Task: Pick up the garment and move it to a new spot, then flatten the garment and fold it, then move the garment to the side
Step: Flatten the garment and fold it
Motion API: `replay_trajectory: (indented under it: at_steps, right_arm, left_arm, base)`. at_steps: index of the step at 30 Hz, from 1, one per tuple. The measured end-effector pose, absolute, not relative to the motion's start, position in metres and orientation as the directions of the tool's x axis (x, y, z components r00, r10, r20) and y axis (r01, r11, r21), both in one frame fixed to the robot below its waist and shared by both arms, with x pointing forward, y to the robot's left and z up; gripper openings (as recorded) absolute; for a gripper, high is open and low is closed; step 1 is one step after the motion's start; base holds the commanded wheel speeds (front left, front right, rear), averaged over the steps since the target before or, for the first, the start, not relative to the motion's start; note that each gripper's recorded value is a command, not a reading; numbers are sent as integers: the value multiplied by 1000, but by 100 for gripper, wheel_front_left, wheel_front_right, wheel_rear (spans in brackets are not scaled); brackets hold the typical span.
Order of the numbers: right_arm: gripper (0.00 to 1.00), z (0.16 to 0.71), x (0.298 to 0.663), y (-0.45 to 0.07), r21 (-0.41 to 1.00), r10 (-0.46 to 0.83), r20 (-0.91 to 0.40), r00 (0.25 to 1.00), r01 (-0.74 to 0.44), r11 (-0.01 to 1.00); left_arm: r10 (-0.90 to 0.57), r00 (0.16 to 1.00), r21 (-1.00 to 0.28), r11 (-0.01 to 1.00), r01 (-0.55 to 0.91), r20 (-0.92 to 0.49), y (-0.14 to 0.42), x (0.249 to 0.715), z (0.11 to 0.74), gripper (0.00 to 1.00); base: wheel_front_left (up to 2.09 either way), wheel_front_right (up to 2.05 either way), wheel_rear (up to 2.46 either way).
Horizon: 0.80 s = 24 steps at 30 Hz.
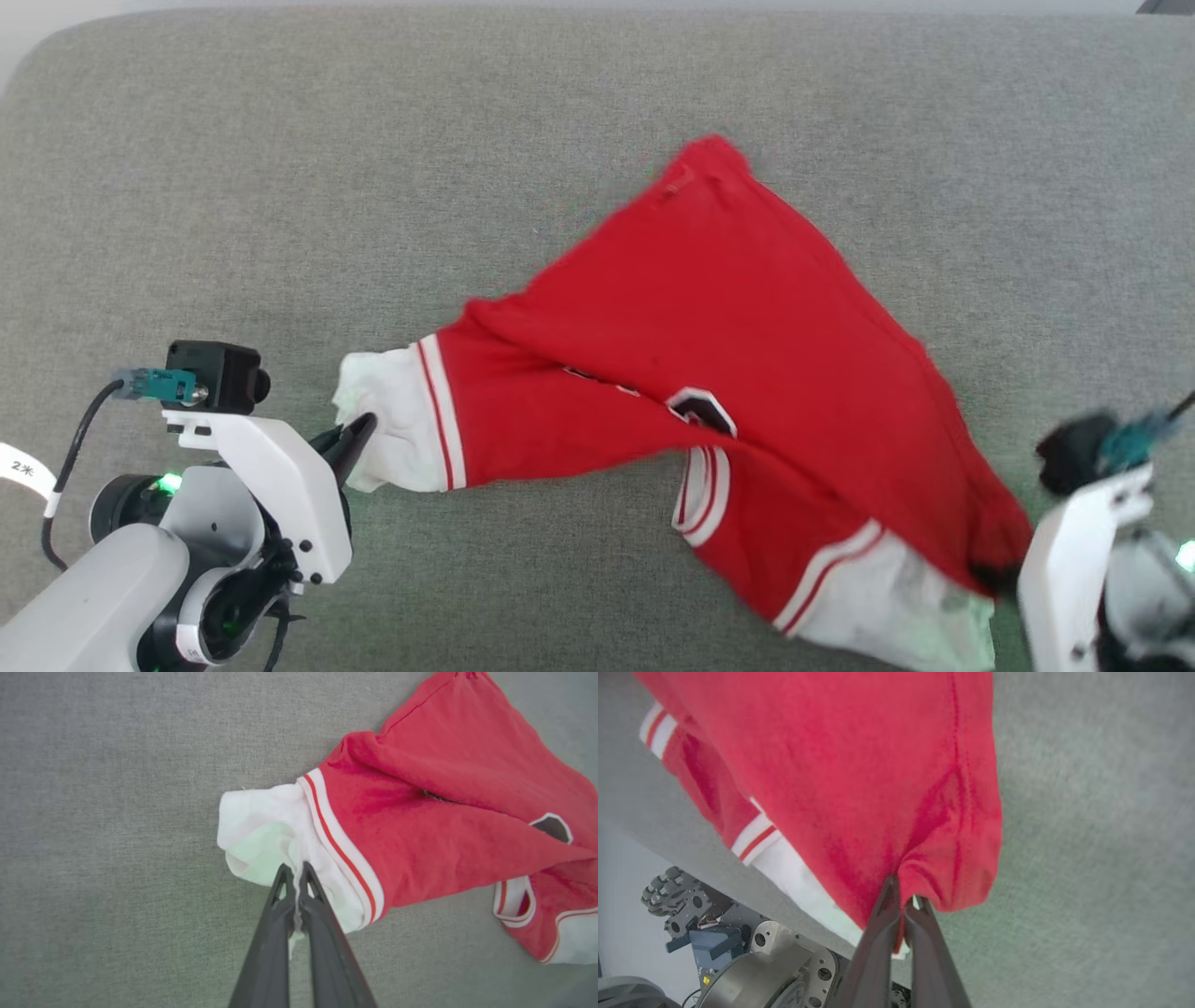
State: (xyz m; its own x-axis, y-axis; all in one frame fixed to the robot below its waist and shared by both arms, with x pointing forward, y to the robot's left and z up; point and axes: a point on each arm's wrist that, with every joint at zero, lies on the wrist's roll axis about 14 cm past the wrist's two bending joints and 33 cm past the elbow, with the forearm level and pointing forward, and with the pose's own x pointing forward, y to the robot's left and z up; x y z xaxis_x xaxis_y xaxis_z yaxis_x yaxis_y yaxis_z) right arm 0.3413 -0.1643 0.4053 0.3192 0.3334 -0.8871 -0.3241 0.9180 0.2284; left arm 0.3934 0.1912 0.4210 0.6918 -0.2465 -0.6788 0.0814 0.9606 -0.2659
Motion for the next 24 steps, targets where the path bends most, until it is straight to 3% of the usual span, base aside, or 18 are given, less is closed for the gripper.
replay_trajectory:
  at_steps: [1, 2, 3, 4, 5, 14, 24]
  right_arm:
    - [0, 397, 333, -165, 227, 322, -898, 300, -310, 923]
    - [12, 390, 328, -166, 224, 312, -903, 296, -297, 928]
    - [35, 386, 328, -166, 222, 309, -898, 313, -285, 932]
    - [73, 384, 329, -166, 214, 303, -894, 331, -278, 936]
    - [100, 381, 331, -167, 206, 294, -892, 343, -269, 941]
    - [100, 416, 366, -163, 180, 314, -811, 494, -299, 937]
    - [100, 497, 457, -134, 52, 366, -566, 739, -411, 910]
  left_arm:
    - [-248, 691, -268, 960, 82, -679, 190, 393, 421, 0]
    - [-248, 691, -268, 960, 81, -679, 190, 393, 420, 0]
    - [-247, 690, -268, 960, 80, -680, 191, 393, 420, 0]
    - [-250, 690, -271, 959, 81, -679, 190, 393, 419, 0]
    - [-251, 691, -272, 959, 82, -678, 190, 393, 419, 0]
    - [-249, 689, -275, 959, 75, -680, 192, 395, 416, 0]
    - [-261, 697, -291, 954, 78, -668, 189, 403, 416, 0]
  base:
    - [0, 0, 0]
    - [0, 0, 0]
    - [0, 0, 0]
    - [0, 0, 0]
    - [0, 0, 0]
    - [0, 0, 0]
    - [0, 0, 0]
